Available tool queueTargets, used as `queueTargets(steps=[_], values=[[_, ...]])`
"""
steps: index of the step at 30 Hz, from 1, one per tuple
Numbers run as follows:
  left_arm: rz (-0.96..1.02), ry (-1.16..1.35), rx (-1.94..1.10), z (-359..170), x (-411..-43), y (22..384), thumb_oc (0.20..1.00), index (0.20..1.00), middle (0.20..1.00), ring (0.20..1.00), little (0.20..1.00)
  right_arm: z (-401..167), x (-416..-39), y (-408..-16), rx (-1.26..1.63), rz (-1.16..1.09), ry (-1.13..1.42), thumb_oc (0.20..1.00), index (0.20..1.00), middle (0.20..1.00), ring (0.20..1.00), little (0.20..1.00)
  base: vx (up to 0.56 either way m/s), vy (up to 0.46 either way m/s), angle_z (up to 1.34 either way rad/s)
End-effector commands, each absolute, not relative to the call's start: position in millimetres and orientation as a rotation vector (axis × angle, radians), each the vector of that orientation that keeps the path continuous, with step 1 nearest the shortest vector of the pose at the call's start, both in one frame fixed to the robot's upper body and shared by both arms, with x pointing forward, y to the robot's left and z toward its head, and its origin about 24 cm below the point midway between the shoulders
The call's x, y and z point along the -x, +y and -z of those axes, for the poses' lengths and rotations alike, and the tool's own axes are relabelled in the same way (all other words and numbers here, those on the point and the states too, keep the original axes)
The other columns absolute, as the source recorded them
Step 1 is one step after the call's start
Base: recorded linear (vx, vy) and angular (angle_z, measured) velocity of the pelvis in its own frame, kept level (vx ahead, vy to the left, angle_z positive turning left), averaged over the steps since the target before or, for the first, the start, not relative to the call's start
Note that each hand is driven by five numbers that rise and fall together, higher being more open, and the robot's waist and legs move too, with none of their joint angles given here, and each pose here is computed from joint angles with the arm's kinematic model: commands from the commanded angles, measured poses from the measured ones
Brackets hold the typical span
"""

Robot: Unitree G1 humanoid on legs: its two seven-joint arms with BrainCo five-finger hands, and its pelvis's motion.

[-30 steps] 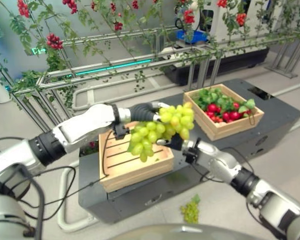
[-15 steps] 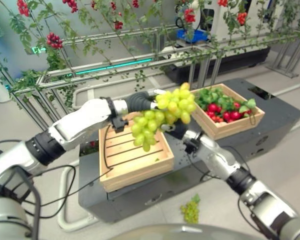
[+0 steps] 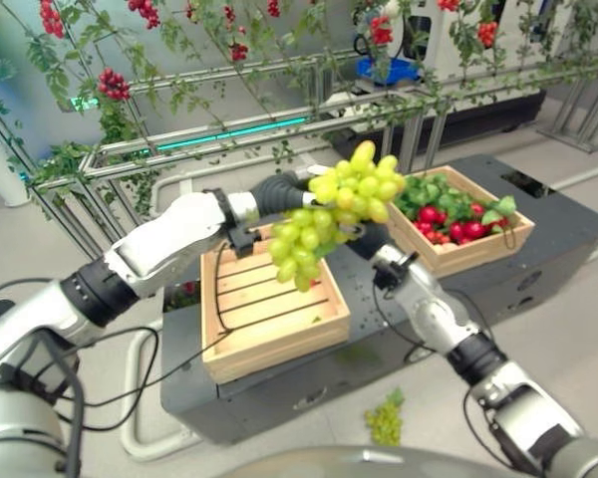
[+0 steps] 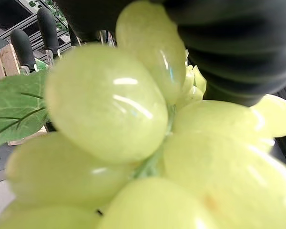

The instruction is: Pick up the fruits from the basket on one side to the basket on the other side

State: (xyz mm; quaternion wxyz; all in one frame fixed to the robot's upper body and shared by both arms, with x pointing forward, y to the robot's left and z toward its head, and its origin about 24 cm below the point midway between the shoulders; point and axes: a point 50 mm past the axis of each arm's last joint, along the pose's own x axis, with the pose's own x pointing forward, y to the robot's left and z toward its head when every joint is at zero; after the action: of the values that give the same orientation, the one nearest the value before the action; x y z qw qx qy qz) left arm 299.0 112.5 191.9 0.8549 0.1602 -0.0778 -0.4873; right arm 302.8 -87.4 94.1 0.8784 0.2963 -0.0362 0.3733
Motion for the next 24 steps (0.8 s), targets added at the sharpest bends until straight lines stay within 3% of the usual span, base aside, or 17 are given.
queueTargets(steps=[1, 8, 9, 11, 12, 24], values=[[0.999, -0.255, -0.336, -203.4, -300.4, 118.7, 0.200, 0.200, 0.200, 0.200, 0.200, -160.3, -306.8, -77.8, -0.758, -0.849, -0.369, 1.000, 1.000, 1.000, 1.000, 1.000, 0.00, 0.000, 0.00], [0.994, -0.270, -0.327, -203.7, -300.8, 116.4, 0.200, 0.200, 0.200, 0.200, 0.200, -161.5, -307.0, -74.7, -0.770, -0.855, -0.368, 1.000, 1.000, 1.000, 1.000, 1.000, 0.00, 0.000, 0.00], [1.002, -0.270, -0.326, -203.7, -300.2, 114.5, 0.200, 0.200, 0.200, 0.200, 0.200, -163.5, -306.2, -71.9, -0.767, -0.869, -0.370, 0.947, 0.947, 0.947, 0.947, 0.947, 0.00, 0.000, 0.00], [1.004, -0.269, -0.326, -203.4, -300.3, 114.1, 0.200, 0.200, 0.200, 0.200, 0.200, -164.1, -306.0, -71.0, -0.768, -0.874, -0.371, 0.263, 0.263, 0.263, 0.263, 0.263, 0.00, 0.000, 0.00], [1.002, -0.271, -0.324, -203.4, -300.4, 114.4, 0.200, 0.200, 0.200, 0.200, 0.200, -163.5, -306.7, -70.5, -0.769, -0.872, -0.366, 0.200, 0.200, 0.200, 0.200, 0.200, 0.00, 0.000, 0.00], [0.995, -0.272, -0.309, -201.1, -299.7, 115.2, 0.200, 0.200, 0.200, 0.200, 0.200, -162.7, -306.0, -69.1, -0.768, -0.880, -0.360, 0.200, 0.200, 0.200, 0.200, 0.200, 0.00, 0.000, 0.00]])
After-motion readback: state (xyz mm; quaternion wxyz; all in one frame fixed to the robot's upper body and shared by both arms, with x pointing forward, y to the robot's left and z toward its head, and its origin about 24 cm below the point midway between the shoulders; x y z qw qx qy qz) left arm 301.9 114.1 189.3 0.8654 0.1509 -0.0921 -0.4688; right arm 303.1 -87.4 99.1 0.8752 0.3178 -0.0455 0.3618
